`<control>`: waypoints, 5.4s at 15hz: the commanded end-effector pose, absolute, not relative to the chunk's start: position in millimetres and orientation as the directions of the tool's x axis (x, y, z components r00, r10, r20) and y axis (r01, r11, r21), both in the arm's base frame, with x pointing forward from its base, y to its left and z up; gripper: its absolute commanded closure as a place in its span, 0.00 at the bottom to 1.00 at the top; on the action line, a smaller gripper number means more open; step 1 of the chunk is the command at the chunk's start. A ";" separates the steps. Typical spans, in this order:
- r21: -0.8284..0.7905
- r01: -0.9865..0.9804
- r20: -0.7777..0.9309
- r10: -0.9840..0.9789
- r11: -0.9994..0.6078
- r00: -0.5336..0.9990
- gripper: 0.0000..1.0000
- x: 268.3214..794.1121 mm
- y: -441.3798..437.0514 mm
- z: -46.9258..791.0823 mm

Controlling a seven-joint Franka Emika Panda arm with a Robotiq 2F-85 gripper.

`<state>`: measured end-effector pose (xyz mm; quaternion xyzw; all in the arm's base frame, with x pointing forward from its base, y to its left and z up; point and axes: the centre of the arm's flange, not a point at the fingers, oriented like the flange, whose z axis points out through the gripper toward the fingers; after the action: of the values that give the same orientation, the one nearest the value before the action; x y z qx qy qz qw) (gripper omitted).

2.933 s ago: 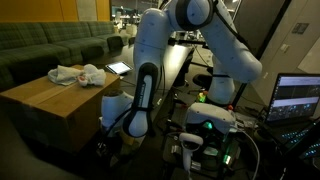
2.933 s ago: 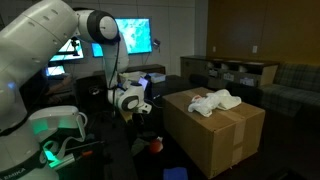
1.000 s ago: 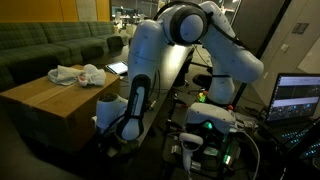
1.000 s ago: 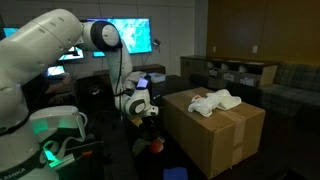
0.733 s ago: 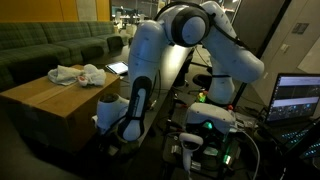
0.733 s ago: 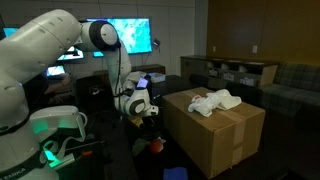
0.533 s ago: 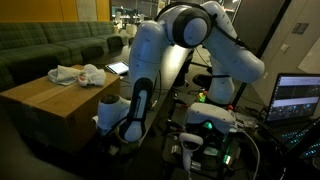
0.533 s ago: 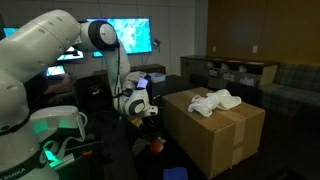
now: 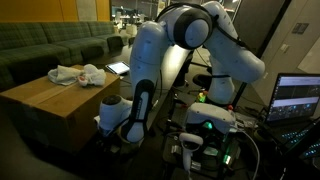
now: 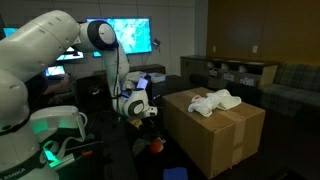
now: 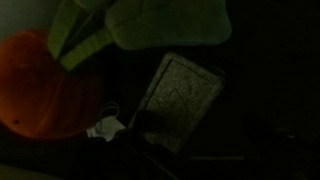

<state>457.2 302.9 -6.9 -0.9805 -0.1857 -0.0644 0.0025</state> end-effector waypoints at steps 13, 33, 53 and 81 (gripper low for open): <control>0.024 0.407 0.146 0.406 -0.913 0.902 1.00 443.1 304.3 -6.2; -0.089 0.557 0.269 0.518 -0.826 0.812 0.99 404.0 377.2 66.9; 0.074 0.624 0.191 0.625 -0.778 0.757 0.00 416.1 334.4 15.9; 0.102 0.631 0.152 0.638 -0.769 0.754 0.00 447.7 323.6 6.2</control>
<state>440.6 324.0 3.3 -0.9387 -0.3340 -0.0831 -0.0187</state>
